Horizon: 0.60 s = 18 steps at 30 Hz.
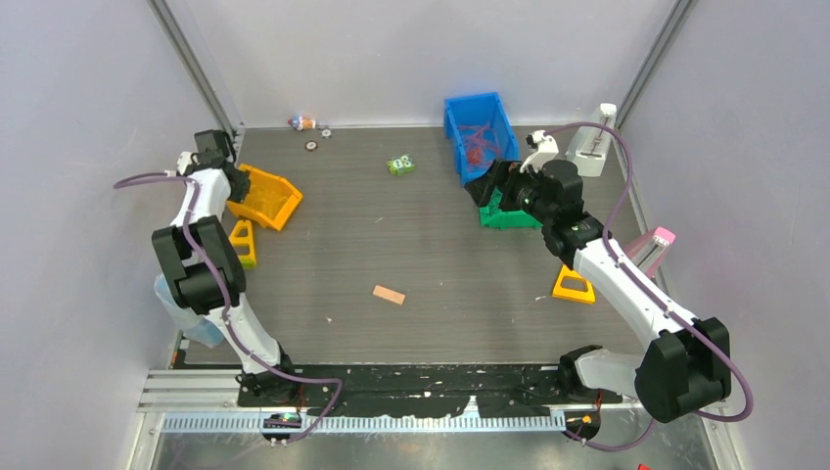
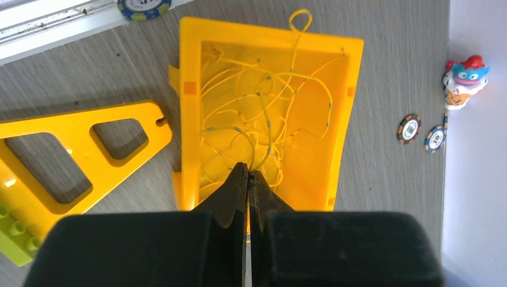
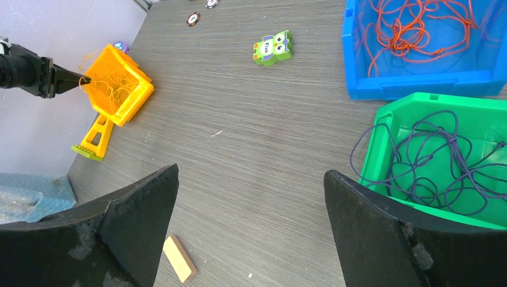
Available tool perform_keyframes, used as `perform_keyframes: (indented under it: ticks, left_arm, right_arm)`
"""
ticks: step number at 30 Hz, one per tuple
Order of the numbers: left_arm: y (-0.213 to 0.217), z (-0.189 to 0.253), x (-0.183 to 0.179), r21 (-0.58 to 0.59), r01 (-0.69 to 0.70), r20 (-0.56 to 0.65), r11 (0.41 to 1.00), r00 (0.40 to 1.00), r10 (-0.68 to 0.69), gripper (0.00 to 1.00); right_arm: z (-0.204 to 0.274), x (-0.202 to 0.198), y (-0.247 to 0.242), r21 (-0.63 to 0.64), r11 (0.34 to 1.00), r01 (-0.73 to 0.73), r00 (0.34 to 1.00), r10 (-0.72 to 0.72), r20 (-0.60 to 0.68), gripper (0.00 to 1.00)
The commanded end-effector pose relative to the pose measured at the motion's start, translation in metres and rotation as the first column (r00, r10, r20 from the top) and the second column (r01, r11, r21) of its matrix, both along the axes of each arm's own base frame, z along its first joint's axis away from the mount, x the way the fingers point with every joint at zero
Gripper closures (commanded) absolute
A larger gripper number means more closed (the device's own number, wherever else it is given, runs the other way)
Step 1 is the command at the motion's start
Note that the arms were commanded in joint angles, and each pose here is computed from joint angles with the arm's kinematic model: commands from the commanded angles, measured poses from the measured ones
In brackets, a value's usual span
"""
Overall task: Untangle the cables
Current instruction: Place the cable in the bin.
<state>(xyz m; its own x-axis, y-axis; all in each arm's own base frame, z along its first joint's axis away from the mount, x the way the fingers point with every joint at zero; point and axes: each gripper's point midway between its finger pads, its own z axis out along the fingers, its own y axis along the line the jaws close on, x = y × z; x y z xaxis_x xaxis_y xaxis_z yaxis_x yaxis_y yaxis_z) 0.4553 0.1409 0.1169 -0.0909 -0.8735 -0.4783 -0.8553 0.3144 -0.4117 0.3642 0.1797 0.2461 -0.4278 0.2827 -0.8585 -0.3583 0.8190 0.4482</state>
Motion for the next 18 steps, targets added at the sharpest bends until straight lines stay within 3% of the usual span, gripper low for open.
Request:
perform_keyframes:
  ticks: [1,8,12,18]
  left_arm:
    - [0.012,0.000,0.015,-0.003,-0.064,0.010,0.998,0.998,0.064,1.00]
    - [0.025,-0.007,0.014,0.060,-0.161,0.006,0.985,0.987,0.161,0.96]
    - [0.032,-0.001,0.014,0.113,-0.165,-0.019,0.980,0.986,0.168,0.61]
    - [0.033,0.019,0.016,0.179,-0.099,-0.004,0.979,0.995,0.101,0.28]
  right_arm:
    - [0.024,-0.001,0.001,0.025,1.000,-0.006,0.997,0.004,0.082,0.03]
    - [0.024,-0.001,-0.001,0.019,1.000,0.002,0.996,-0.004,0.084,0.03]
    - [0.025,0.000,-0.001,0.019,1.000,0.005,0.996,-0.006,0.085,0.04]
    - [0.023,0.001,0.001,0.020,1.000,-0.002,0.997,0.000,0.080,0.04]
